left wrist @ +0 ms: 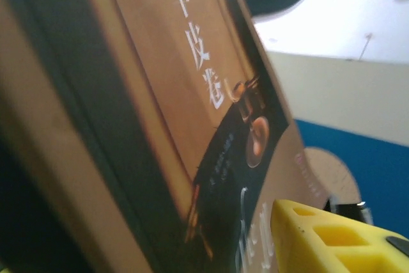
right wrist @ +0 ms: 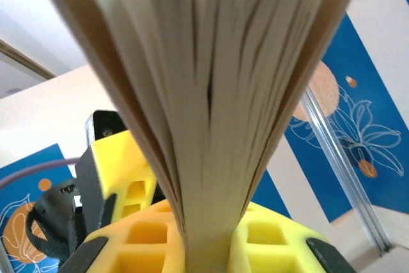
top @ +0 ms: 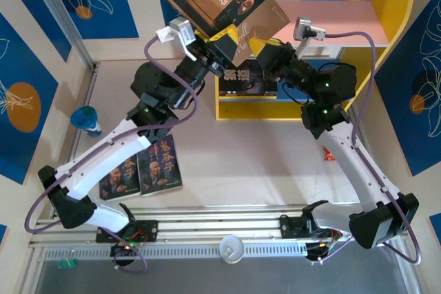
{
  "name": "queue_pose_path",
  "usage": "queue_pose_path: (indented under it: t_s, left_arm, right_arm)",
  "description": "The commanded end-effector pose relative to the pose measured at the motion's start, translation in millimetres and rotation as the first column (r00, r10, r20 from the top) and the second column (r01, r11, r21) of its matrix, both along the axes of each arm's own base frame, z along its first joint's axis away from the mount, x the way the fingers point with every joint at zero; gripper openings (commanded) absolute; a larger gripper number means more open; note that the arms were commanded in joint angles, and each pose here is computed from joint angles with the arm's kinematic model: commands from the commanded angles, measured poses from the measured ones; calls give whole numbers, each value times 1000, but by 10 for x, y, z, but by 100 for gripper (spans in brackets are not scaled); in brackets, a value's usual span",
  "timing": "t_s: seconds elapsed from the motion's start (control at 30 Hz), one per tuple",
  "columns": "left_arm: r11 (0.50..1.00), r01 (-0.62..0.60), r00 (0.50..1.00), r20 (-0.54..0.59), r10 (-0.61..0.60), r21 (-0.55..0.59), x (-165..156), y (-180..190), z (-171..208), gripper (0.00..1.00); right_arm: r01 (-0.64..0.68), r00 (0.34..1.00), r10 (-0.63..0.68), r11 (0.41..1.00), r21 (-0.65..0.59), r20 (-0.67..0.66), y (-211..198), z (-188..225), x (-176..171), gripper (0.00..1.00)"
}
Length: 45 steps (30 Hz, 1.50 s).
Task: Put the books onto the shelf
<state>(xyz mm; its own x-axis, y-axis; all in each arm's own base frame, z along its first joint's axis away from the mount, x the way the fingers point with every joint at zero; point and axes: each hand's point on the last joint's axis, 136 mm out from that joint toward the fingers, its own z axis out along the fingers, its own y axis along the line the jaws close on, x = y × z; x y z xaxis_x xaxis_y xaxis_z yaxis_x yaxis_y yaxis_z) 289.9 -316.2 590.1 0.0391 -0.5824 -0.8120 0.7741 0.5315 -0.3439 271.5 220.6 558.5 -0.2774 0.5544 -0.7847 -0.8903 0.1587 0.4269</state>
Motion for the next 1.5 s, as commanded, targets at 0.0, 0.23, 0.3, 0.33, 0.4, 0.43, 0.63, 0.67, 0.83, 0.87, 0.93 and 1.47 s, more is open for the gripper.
queue_pose_path:
  t_s: [0.0,0.23,0.3,0.33,0.4,0.43,0.63,0.67,0.83,0.87,0.93,1.47]
  left_arm:
    - [989,-53,994,-85,65,136,105,212,-38,54]
    - [944,-9,973,-213,84,330,118,512,-296,57]
    - [936,28,968,-244,62,351,69,606,-345,58]
    - [931,56,965,-260,43,361,35,627,-372,59]
    - [918,96,954,-298,25,384,-16,705,-415,59]
    - [915,111,950,-312,18,389,-41,736,-419,59]
    - [890,237,904,-423,-56,389,-85,862,-555,62]
    - [888,257,894,-443,-68,381,-71,869,-588,63]
    - [875,324,863,-490,-119,359,-4,836,-688,65]
    - [873,328,859,-499,-117,360,20,837,-712,65]
    - [867,332,849,-518,-103,372,72,843,-787,65]
    - [850,404,826,-535,-179,339,55,833,-793,66]
  right_arm:
    - [55,994,-54,998,-10,90,-133,178,-192,1]
    - [117,993,-114,989,-91,41,-240,-79,-97,0]
    - [123,992,-121,986,-112,26,-276,-133,-66,0]
    - [120,993,-118,985,-121,25,-284,-144,-69,0]
    - [115,993,-113,983,-143,26,-297,-188,-68,0]
    - [114,993,-111,982,-152,27,-297,-205,-69,0]
    - [101,995,-100,971,-218,15,-311,-345,-57,0]
    - [101,995,-100,969,-224,14,-319,-355,-55,0]
    - [80,997,-81,966,-246,9,-309,-403,-66,0]
    - [76,997,-77,965,-251,4,-303,-420,-62,0]
    - [66,998,-69,963,-260,0,-292,-443,-66,0]
    - [-58,998,44,942,-329,-51,-172,-599,-121,0]
